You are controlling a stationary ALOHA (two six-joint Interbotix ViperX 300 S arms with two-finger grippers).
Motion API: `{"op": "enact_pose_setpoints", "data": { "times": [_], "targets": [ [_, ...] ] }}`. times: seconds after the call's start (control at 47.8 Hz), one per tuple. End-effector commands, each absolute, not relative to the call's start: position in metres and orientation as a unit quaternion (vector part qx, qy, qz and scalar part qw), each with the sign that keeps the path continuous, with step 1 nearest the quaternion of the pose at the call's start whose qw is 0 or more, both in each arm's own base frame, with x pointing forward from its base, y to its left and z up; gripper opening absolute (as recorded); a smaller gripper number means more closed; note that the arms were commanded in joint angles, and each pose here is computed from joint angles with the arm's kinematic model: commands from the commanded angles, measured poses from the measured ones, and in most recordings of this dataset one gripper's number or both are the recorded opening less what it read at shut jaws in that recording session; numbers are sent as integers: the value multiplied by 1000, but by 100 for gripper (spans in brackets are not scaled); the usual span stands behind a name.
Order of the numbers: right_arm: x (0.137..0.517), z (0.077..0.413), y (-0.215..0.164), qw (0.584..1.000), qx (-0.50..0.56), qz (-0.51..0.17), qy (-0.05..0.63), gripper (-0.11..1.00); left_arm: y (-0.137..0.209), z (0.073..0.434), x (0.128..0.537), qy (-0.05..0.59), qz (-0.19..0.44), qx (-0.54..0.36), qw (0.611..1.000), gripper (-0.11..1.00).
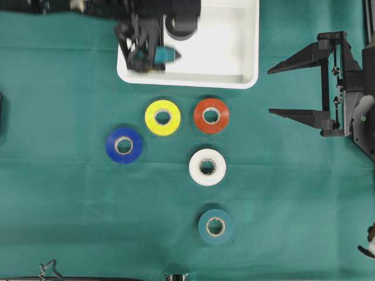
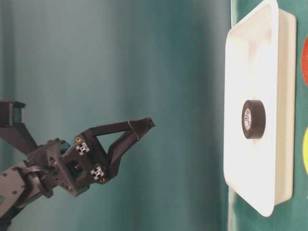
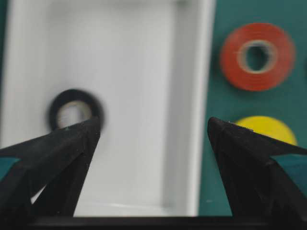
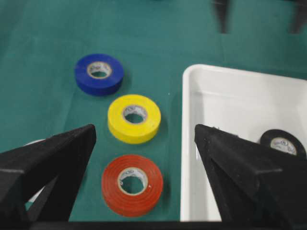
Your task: Pick up the tape from a random location and place it into the white case.
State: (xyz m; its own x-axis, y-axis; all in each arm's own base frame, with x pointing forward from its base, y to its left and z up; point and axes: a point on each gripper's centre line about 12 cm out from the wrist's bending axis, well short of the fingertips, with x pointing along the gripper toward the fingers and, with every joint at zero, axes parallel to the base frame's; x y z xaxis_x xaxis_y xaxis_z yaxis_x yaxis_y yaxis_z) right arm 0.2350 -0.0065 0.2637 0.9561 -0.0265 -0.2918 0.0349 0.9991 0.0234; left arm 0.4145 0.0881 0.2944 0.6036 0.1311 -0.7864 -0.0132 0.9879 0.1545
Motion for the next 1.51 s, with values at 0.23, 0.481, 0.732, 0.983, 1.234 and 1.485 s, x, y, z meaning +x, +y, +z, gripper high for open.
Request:
{"op": "enact_pose_setpoints", "data": {
  "times": [0.23, 0.481, 0.732, 0.983, 1.234, 1.485],
  "targets": [
    [238, 275, -7, 990, 15, -16, 140, 93, 87, 312, 398, 419, 48, 68, 904, 99],
    [237, 278, -7, 990, 15, -16, 136, 93, 79, 328, 362, 371, 56, 75, 924, 99],
    [237, 277, -7, 990, 14, -16, 139, 93, 68, 338, 312, 301, 68, 79, 948, 99],
    [237, 277, -7, 990, 14, -16, 139, 93, 57, 346, 261, 240, 86, 48, 966, 99],
    [237, 277, -7, 990, 14, -16, 139, 93, 48, 341, 225, 214, 94, 13, 972, 99],
    [236, 277, -7, 990, 14, -16, 141, 93, 40, 307, 212, 226, 88, -9, 970, 99]
  ]
}}
